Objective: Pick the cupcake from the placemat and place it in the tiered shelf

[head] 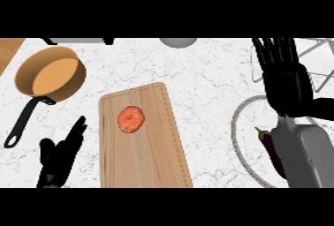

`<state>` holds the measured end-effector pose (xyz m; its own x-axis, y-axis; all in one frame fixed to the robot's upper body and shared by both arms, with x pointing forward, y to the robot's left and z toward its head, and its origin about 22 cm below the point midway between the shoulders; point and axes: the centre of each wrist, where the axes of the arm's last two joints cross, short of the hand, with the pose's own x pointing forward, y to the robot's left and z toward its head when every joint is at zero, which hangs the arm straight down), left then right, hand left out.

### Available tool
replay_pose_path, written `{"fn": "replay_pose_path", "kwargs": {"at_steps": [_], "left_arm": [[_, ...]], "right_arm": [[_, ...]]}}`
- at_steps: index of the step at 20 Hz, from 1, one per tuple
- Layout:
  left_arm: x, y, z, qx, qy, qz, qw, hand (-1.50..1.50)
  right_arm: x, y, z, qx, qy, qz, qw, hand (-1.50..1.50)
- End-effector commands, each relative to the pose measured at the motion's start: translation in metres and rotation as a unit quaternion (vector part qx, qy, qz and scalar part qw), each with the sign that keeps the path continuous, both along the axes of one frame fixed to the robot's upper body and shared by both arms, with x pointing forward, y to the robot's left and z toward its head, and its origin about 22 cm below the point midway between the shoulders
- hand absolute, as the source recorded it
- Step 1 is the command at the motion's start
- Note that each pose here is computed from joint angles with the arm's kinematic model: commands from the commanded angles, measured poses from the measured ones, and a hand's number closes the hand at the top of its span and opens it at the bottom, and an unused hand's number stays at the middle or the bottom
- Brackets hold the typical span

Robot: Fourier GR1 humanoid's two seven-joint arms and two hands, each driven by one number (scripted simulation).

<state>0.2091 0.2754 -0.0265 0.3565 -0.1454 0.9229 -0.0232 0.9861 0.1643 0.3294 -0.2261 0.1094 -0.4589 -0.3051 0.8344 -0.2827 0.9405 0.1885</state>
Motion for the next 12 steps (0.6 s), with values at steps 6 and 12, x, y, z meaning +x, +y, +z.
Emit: {"fn": "replay_pose_path", "kwargs": {"at_steps": [6, 12], "left_arm": [[0.001, 0.027, 0.013, -0.018, 0.005, 0.075, 0.997, 0.0], [0.015, 0.014, 0.019, -0.059, 0.019, 0.05, 0.9969, 0.0]], "right_arm": [[-0.034, -0.192, 0.037, -0.237, 0.027, -0.031, 0.971, 1.5], [-0.086, -0.289, -0.01, -0.312, 0.187, -0.077, 0.928, -1.5]]}}
